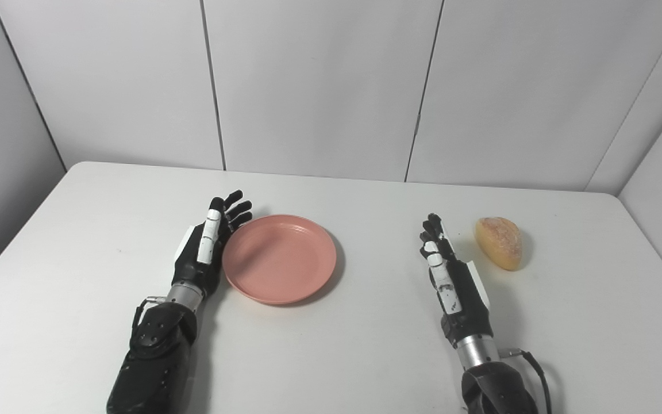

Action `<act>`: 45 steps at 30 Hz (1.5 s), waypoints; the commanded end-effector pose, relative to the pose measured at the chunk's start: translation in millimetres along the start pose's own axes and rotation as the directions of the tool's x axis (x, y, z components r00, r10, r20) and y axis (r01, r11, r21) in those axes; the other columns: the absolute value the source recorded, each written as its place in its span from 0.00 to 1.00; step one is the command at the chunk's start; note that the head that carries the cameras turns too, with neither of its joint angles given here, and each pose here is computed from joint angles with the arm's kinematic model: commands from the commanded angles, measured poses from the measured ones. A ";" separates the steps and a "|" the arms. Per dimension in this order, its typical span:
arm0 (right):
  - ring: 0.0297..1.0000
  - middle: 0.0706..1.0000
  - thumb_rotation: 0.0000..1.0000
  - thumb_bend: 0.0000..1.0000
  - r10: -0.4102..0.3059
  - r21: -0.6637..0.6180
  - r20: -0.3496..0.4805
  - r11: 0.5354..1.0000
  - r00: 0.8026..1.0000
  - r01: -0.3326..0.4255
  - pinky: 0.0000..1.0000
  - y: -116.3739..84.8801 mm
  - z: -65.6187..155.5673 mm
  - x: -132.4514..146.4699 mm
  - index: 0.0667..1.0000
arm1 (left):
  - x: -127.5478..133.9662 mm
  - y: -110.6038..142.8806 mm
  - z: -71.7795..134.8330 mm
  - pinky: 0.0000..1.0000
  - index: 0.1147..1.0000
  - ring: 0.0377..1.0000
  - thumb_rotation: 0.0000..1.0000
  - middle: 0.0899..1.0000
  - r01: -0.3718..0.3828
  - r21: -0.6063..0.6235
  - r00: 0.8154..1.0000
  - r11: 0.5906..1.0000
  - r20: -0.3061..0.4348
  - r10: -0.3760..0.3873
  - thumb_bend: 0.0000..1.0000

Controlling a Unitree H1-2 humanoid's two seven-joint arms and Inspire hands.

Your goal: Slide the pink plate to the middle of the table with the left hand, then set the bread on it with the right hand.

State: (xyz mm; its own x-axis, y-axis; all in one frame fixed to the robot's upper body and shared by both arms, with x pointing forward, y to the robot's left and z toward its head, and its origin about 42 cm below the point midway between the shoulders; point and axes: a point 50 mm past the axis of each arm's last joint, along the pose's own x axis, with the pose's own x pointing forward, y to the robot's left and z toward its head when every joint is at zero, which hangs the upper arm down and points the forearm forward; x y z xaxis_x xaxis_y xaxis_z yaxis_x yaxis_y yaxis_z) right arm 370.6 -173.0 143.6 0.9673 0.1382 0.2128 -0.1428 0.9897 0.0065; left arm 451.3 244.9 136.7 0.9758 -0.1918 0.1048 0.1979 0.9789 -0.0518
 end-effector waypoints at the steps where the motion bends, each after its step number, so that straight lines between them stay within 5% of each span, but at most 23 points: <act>1: 1.00 1.00 0.94 0.63 0.006 -0.017 0.089 1.000 0.996 -0.005 1.00 3.9 15.8 12.4 1.00 | 5.5 -10.9 7.2 0.92 0.88 0.90 1.00 0.89 0.045 0.000 0.999 0.999 0.027 -0.045 0.80; 21: 1.00 1.00 0.95 0.60 0.007 -0.036 0.089 0.999 0.996 -0.004 1.00 1.2 13.0 7.0 1.00 | -8.0 -58.0 -5.8 0.90 0.88 0.89 1.00 0.89 0.144 -0.008 0.990 0.990 -0.003 -0.144 0.82; 30: 1.00 1.00 0.93 0.62 0.000 -0.012 0.079 1.000 0.997 0.001 1.00 -3.6 11.9 4.2 1.00 | -14.1 -83.3 -11.4 0.97 0.94 0.95 1.00 0.94 0.179 -0.011 0.984 0.984 0.008 -0.179 0.79; 45: 1.00 1.00 0.93 0.61 0.011 0.002 0.060 1.000 0.998 -0.011 1.00 -7.0 11.1 -1.8 1.00 | -19.0 -103.7 -15.9 0.94 0.90 0.92 1.00 0.91 0.119 -0.023 0.992 0.993 0.046 -0.118 0.77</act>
State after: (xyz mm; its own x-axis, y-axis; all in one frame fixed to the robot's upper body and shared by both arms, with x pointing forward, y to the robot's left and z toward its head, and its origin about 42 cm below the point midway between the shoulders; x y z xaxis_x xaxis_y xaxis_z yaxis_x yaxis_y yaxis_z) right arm 363.5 -181.0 137.8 0.9699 0.1372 0.2014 -0.1430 0.9896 0.0143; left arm 418.7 148.8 130.5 0.9389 -0.3116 0.1462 0.3223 0.9450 -0.0556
